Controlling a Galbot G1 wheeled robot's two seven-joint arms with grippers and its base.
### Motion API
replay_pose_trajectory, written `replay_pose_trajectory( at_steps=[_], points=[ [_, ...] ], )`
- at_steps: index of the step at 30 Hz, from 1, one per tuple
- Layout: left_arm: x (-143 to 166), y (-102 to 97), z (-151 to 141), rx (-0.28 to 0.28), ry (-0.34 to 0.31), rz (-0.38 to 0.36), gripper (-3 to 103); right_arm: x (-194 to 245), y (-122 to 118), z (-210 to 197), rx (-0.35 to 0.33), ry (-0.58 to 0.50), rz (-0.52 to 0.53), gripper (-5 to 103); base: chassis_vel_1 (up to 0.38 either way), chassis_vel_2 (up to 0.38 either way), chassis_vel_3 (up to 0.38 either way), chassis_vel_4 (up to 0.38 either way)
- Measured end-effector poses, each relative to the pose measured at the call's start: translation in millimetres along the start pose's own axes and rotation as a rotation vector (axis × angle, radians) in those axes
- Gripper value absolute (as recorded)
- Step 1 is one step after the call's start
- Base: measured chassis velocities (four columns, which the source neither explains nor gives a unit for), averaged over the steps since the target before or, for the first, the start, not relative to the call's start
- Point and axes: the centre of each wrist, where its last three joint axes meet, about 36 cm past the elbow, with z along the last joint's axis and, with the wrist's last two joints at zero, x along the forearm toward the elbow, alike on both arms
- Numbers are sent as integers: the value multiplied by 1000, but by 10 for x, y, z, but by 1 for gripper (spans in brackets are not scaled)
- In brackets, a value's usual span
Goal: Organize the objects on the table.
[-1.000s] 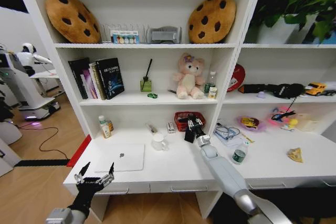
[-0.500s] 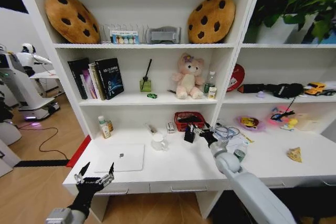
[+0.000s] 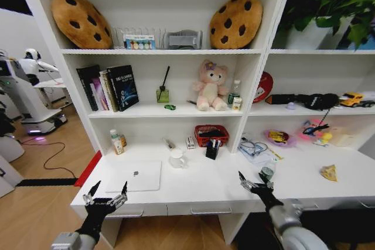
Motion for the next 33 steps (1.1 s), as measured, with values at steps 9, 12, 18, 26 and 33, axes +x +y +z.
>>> replay_pose_trajectory(
  at_steps=[9, 12, 18, 26, 33],
  points=[
    [0, -1, 0, 0, 0, 0, 100, 139, -29, 16, -7, -44, 28, 100, -98, -105, 106, 105],
    [0, -1, 0, 0, 0, 0, 100, 131, -30, 9, -7, -50, 26, 100, -204, -208, 222, 183],
    [0, -1, 0, 0, 1, 0, 100, 106, 28, 31, -6, -60, 1, 100, -245, -246, 228, 229],
    [0, -1, 0, 0, 0, 0, 100, -54, 14, 95, 67, -107, -42, 100, -289, -279, 282, 277],
    [0, -1, 0, 0, 1, 0, 100, -168, 98, 212, 110, -89, -142, 100, -20, -92, 86, 69]
  ],
)
